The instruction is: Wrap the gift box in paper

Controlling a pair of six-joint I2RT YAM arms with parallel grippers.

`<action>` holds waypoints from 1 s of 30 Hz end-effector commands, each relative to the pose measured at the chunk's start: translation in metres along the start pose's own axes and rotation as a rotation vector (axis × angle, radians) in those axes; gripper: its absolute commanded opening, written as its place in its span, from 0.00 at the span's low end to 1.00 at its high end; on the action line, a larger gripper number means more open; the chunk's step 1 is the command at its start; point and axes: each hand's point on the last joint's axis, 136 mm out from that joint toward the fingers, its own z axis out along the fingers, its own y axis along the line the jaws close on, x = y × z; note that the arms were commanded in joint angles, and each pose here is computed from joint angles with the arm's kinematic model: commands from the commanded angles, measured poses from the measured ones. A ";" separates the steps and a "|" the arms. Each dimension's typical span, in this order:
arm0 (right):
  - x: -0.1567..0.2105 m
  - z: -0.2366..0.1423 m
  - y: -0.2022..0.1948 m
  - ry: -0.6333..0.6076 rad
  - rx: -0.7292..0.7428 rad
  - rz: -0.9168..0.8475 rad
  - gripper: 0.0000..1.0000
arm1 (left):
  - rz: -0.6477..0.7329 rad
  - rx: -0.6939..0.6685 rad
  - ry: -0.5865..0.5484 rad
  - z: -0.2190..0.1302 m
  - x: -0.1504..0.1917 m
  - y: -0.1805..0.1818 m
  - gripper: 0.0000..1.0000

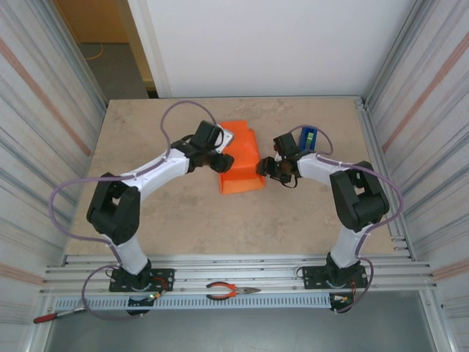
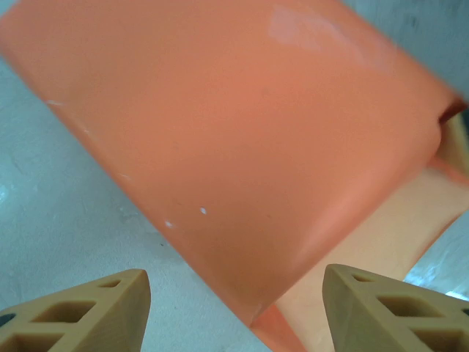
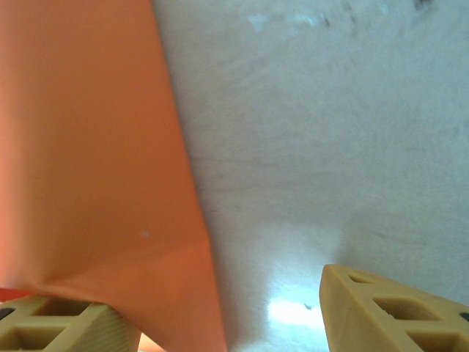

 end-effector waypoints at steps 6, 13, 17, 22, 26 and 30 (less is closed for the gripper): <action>0.009 -0.043 0.002 -0.061 -0.045 -0.009 0.63 | 0.328 -0.138 0.036 0.019 0.015 -0.018 0.64; 0.016 -0.047 -0.003 -0.045 -0.054 0.011 0.63 | 0.342 -0.196 0.019 0.032 0.015 -0.012 0.63; 0.019 -0.042 0.001 -0.018 -0.082 0.015 0.61 | 0.353 -0.223 0.029 0.043 0.019 -0.009 0.62; 0.023 -0.034 0.000 0.001 -0.081 0.020 0.57 | 0.373 -0.262 0.032 0.053 0.024 -0.009 0.61; 0.025 -0.022 0.003 0.026 -0.085 0.023 0.54 | 0.364 -0.268 0.025 0.056 0.025 -0.009 0.60; 0.024 -0.011 0.009 0.041 -0.091 0.023 0.51 | 0.364 -0.270 0.014 0.055 0.027 -0.011 0.60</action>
